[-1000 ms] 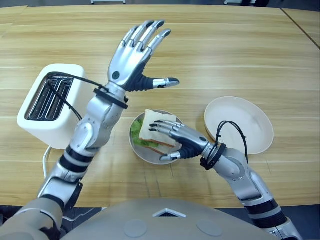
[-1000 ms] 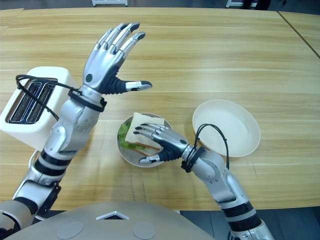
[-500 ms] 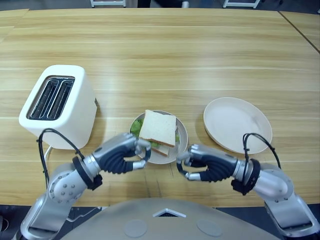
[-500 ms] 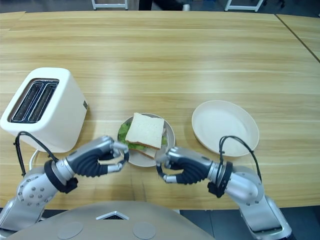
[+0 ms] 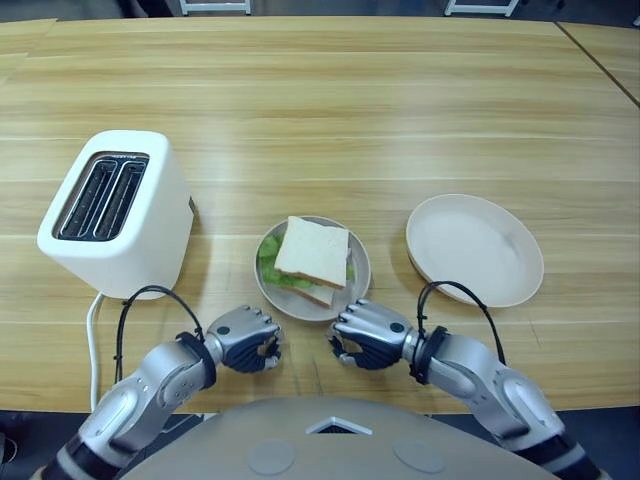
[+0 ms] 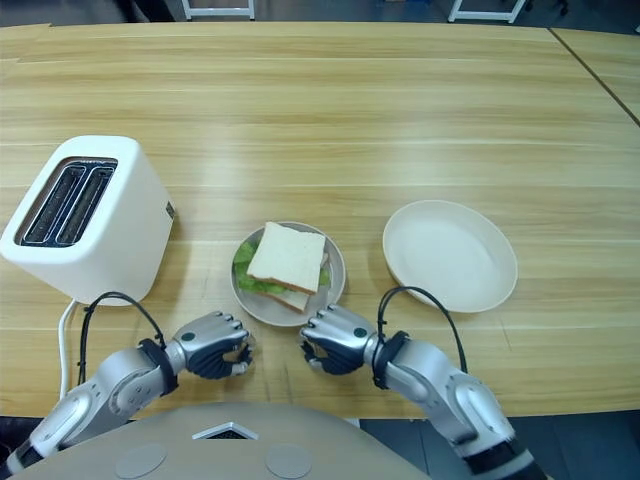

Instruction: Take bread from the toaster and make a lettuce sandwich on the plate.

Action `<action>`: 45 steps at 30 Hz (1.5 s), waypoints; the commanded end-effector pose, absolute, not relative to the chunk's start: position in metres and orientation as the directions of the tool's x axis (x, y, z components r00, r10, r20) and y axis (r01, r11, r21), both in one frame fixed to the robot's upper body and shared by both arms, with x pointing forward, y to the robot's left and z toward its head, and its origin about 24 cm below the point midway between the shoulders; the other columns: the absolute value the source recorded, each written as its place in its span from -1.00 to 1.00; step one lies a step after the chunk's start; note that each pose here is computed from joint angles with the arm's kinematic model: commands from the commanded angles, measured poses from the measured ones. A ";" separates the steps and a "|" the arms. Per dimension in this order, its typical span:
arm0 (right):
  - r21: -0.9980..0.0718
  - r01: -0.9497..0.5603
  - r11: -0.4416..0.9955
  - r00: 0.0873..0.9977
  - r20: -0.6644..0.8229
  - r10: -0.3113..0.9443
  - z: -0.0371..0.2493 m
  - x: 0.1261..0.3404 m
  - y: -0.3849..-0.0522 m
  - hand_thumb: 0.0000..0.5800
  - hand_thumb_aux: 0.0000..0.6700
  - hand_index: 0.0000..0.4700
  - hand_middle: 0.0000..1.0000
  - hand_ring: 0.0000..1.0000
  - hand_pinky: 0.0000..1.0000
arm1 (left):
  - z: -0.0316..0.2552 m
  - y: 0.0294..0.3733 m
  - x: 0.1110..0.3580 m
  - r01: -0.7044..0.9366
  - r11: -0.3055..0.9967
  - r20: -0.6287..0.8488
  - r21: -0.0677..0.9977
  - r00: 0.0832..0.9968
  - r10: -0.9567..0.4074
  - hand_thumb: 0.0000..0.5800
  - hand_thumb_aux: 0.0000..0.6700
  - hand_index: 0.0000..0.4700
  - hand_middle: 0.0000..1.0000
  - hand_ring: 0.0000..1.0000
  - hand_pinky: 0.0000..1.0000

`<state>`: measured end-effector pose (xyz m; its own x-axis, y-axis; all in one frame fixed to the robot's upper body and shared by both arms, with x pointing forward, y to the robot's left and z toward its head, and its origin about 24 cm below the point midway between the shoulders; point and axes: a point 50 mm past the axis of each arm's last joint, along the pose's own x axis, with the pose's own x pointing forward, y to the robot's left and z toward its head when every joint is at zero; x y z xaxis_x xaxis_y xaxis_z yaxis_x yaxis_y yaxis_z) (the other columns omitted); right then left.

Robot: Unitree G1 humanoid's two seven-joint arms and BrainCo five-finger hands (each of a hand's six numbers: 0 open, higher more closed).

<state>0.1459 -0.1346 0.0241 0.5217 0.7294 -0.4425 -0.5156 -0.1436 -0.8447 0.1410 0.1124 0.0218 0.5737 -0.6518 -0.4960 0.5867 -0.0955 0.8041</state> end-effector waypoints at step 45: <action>0.030 -0.291 0.956 0.846 0.474 0.243 0.112 0.218 -0.151 -1.00 -1.00 -1.00 -1.00 -1.00 -1.00 | 0.124 0.131 0.189 0.286 0.958 0.523 -0.028 0.821 -0.230 -1.00 -1.00 -1.00 -1.00 -1.00 -1.00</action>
